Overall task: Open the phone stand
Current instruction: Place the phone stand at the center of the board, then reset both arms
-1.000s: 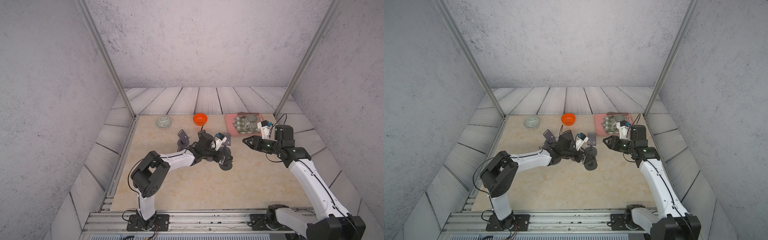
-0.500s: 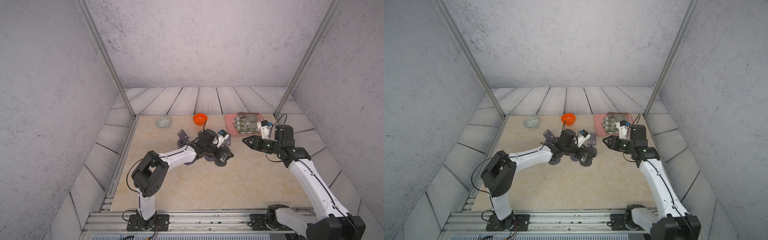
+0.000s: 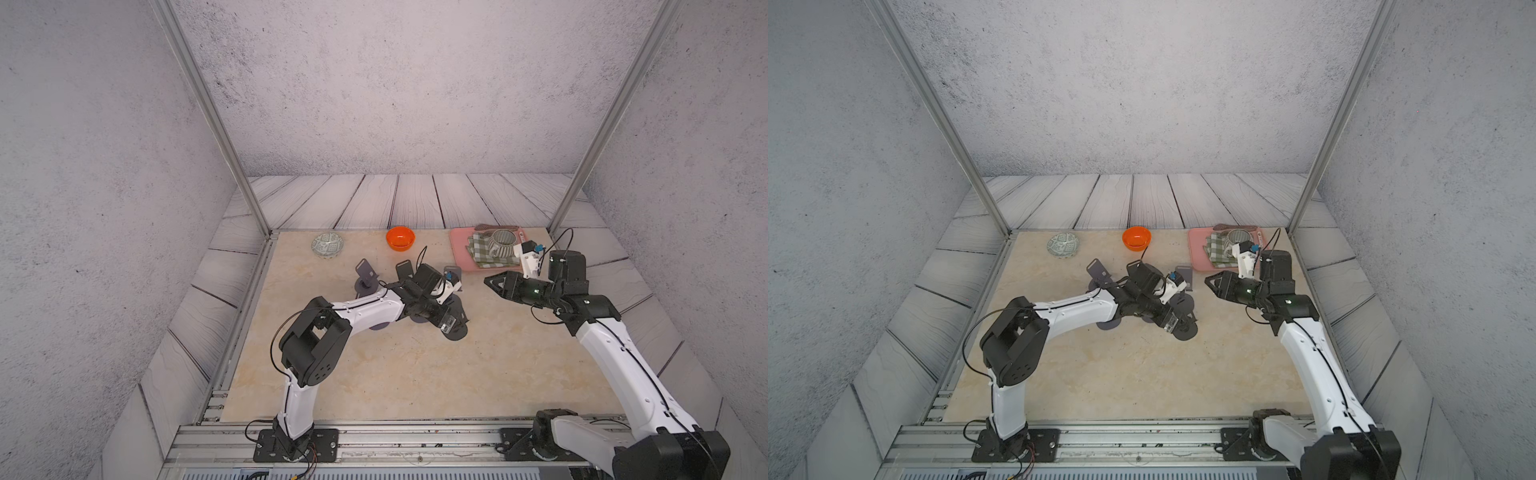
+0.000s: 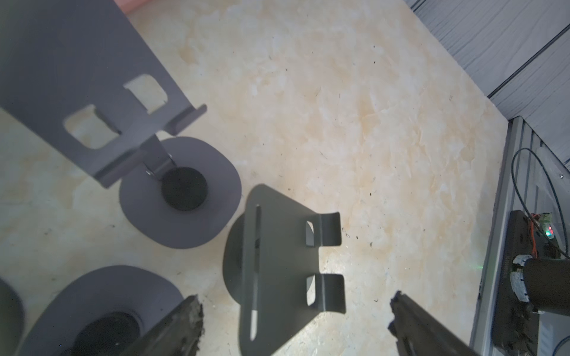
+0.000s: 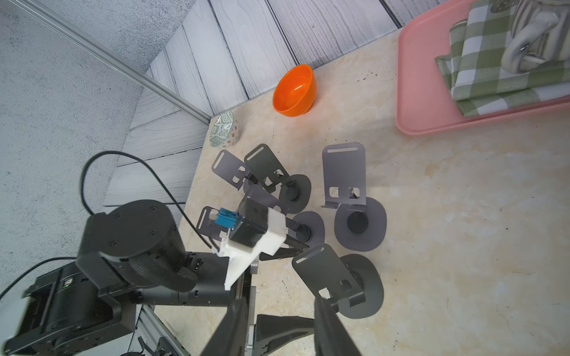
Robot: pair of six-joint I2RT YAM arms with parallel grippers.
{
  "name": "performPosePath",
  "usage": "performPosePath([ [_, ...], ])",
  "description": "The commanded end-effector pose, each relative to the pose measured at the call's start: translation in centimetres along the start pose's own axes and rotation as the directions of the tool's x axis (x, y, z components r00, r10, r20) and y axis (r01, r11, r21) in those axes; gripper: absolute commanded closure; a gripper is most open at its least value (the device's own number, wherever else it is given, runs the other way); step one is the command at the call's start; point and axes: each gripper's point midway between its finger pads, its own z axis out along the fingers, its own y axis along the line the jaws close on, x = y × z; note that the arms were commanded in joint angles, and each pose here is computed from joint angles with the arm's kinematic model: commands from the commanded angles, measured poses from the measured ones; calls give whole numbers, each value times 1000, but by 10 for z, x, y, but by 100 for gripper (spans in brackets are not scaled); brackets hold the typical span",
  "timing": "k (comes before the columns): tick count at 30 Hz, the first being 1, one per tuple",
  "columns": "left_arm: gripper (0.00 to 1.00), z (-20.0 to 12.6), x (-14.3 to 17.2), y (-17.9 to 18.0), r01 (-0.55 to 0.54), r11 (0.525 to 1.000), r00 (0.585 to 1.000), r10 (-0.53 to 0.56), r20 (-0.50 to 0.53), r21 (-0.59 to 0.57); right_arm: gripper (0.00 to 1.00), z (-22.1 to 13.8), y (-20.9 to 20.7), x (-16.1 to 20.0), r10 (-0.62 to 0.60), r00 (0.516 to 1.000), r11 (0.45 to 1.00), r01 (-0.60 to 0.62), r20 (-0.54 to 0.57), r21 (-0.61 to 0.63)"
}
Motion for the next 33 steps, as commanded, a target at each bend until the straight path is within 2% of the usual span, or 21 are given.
performPosePath([
  [1,1,-5,-4,-11,-8,999,1000,9,-8,31,60,-2,-1,7,4,1000,1000,-4,-11,-4],
  [8,1,-33,-32,-22,-42,999,997,42,71,4,60,-3,-6,19,18,1000,1000,-18,-23,4],
  [16,1,-72,-45,-39,-43,999,998,43,48,2,60,-4,-3,13,8,1000,1000,-7,-13,6],
  [21,1,-104,-37,-31,21,998,1000,-21,4,-63,60,-4,-7,4,-16,1000,999,16,8,38],
  [23,1,-129,-41,-18,81,991,996,-76,43,-105,54,-7,-9,-4,-43,999,996,41,28,74],
  [25,1,-165,-53,6,150,975,979,-123,161,-166,43,-11,-14,-17,-80,995,989,71,65,131],
  [30,1,-271,-66,92,381,879,870,-236,434,-287,19,-17,-37,-50,-168,974,947,116,154,300],
  [33,1,-317,-51,141,446,815,827,-216,519,-370,4,-17,-63,-62,-196,958,903,93,208,420],
])
